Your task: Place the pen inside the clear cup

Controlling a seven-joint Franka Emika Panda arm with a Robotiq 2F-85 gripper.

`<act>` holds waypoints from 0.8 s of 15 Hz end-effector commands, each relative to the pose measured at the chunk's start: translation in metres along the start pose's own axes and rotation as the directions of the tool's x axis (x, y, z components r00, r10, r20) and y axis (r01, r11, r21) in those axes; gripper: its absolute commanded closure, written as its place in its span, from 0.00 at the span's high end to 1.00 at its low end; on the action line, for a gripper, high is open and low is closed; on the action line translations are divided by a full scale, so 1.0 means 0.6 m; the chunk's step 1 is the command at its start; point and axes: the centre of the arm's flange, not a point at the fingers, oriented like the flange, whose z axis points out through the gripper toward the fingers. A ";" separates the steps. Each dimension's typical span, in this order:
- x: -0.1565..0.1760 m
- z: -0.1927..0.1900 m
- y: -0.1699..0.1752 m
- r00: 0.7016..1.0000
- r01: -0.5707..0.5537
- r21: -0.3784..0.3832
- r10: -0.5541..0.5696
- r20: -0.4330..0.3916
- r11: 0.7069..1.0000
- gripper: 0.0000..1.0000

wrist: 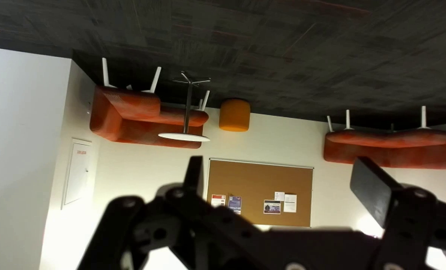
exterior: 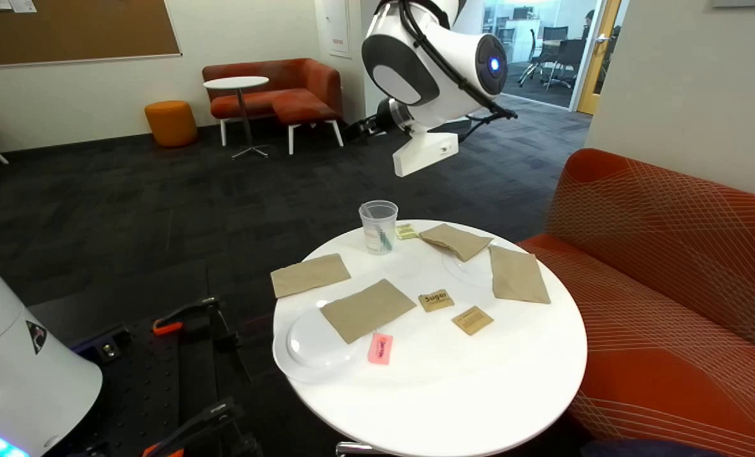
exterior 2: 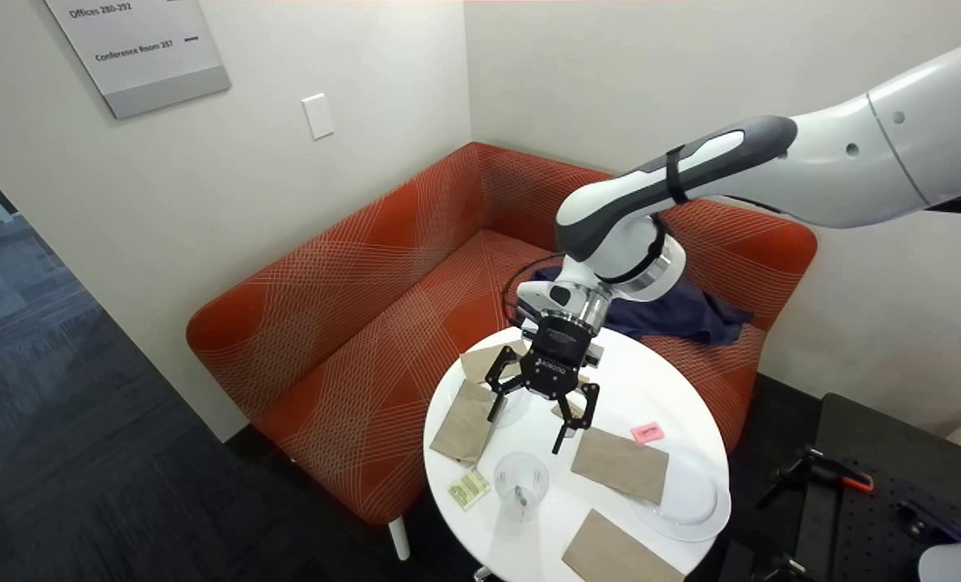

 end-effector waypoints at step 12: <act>0.100 -0.033 -0.046 0.999 0.052 -0.023 -0.052 0.013 0.998 1.00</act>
